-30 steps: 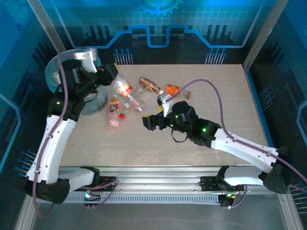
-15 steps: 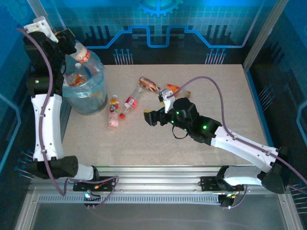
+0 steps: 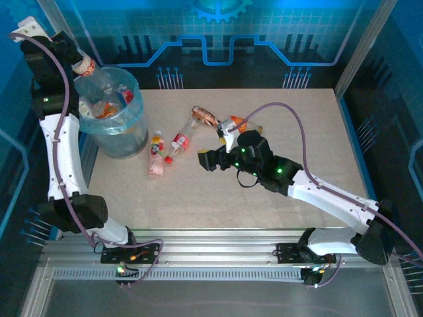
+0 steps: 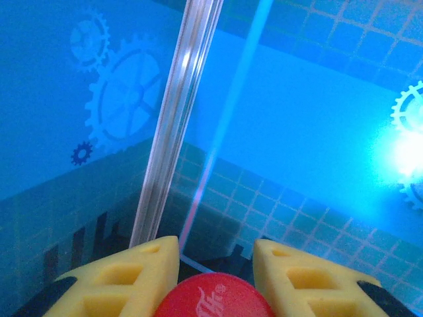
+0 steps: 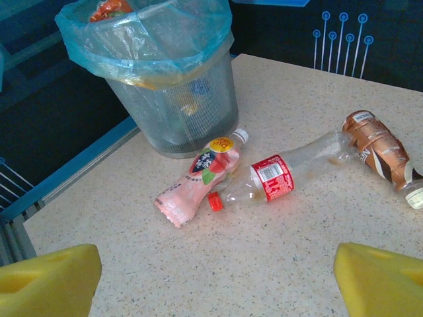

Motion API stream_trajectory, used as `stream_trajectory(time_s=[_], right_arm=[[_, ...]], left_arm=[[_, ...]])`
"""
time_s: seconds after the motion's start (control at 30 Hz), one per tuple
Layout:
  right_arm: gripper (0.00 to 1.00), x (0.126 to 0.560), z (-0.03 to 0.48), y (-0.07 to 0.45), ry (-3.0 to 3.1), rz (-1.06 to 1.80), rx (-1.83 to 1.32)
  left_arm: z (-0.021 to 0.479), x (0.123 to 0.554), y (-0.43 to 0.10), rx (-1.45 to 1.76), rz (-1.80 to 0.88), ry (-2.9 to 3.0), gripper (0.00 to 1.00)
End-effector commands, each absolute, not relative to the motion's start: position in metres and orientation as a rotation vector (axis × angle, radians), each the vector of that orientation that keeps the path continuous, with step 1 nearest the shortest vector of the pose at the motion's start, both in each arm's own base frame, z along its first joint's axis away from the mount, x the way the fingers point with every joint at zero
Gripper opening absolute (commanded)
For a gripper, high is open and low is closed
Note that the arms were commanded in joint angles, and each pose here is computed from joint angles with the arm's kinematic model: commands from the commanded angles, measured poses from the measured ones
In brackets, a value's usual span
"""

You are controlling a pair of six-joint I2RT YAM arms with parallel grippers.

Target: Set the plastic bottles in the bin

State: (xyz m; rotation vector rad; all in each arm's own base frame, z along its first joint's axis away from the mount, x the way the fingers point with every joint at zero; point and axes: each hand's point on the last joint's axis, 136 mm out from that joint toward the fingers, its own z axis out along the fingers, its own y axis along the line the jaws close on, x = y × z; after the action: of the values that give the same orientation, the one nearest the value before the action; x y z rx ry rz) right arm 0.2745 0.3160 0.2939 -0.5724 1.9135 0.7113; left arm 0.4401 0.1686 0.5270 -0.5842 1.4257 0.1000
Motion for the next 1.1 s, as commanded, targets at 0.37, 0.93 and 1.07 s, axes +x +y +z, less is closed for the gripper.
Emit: stream_trajectory(time_s=[0.37, 0.93, 1.07], right_arm=[[0.91, 0.273, 0.295, 0.320, 1.931, 0.759, -0.586], [0.90, 0.268, 0.287, 0.326, 1.971, 0.777, -0.608], [0.89, 0.266, 0.286, 0.327, 1.977, 0.779, -0.606]], left_arm=[[0.459, 0.493, 0.183, -0.443, 0.141, 1.554, 0.00], [0.369, 0.506, 0.180, -0.412, 0.132, 1.742, 0.00], [0.361, 0.506, 0.181, -0.441, 0.069, 1.765, 0.00]])
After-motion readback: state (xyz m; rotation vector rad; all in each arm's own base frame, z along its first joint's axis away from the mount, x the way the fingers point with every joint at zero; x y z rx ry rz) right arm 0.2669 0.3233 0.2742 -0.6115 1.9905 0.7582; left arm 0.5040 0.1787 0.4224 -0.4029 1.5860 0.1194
